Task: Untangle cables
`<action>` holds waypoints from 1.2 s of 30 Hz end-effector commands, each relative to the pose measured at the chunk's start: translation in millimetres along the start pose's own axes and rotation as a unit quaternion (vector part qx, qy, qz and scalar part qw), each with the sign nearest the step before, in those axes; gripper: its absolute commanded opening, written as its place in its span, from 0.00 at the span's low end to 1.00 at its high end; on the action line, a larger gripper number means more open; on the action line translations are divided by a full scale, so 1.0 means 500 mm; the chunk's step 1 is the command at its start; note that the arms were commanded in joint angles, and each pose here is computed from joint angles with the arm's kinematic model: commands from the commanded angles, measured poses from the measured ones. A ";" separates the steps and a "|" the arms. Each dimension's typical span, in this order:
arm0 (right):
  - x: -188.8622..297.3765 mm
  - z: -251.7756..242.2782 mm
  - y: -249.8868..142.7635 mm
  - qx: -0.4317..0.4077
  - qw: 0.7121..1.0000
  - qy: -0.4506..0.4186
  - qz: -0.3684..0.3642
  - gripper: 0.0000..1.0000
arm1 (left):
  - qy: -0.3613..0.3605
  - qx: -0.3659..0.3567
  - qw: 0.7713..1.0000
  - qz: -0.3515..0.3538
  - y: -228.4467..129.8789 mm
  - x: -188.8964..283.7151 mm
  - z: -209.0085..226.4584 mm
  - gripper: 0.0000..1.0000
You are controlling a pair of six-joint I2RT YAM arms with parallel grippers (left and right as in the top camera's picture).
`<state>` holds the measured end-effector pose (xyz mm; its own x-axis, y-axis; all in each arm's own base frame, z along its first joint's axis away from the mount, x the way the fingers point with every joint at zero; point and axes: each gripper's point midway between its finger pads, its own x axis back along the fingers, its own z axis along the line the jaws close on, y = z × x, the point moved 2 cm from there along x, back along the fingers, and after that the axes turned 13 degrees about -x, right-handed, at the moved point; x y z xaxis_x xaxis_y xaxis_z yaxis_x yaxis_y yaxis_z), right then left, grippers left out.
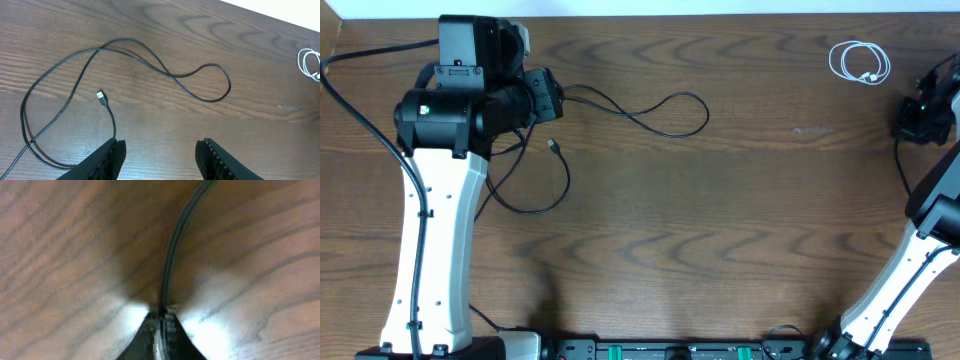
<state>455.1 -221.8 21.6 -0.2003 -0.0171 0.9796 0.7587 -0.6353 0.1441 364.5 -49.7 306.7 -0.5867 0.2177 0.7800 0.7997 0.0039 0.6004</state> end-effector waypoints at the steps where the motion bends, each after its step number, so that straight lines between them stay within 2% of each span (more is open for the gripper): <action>1: -0.044 0.005 -0.008 -0.011 1.000 0.001 0.006 0.01 | 0.002 0.006 1.000 0.000 0.002 -0.001 0.003 0.51; 7: 0.020 0.048 0.081 -0.020 0.996 0.047 -0.068 0.01 | 0.002 0.005 1.000 -0.004 0.006 -0.001 0.003 0.50; 12: 0.145 0.104 0.182 -0.044 0.981 0.102 -0.161 0.01 | 0.002 0.004 1.000 -0.009 0.010 -0.001 0.003 0.50; 17: 0.307 0.176 0.266 -0.046 0.949 0.151 -0.274 0.01 | 0.002 0.004 1.000 -0.009 0.010 -0.001 0.003 0.51; 20: 0.387 0.191 0.303 -0.065 0.925 0.136 -0.347 0.01 | 0.002 0.004 1.000 -0.009 0.011 -0.001 0.003 0.51; 24: 0.440 0.176 0.335 -0.102 0.897 0.084 -0.421 0.01 | 0.002 0.004 1.000 -0.009 0.010 -0.001 0.003 0.51; 30: 0.418 0.102 0.328 -0.176 0.888 0.001 -0.425 0.01 | 0.002 0.004 1.000 -0.009 0.010 -0.001 0.003 0.50; 36: 0.368 -0.019 0.274 -0.255 0.891 -0.094 -0.364 0.01 | 0.002 0.004 1.000 -0.009 0.010 -0.001 0.003 0.51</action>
<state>545.9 -290.4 227.2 -0.5155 0.5486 0.6582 0.1790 -0.6822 0.7089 367.3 -49.8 308.8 -0.5989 0.2180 0.7706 0.7902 0.0045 0.6129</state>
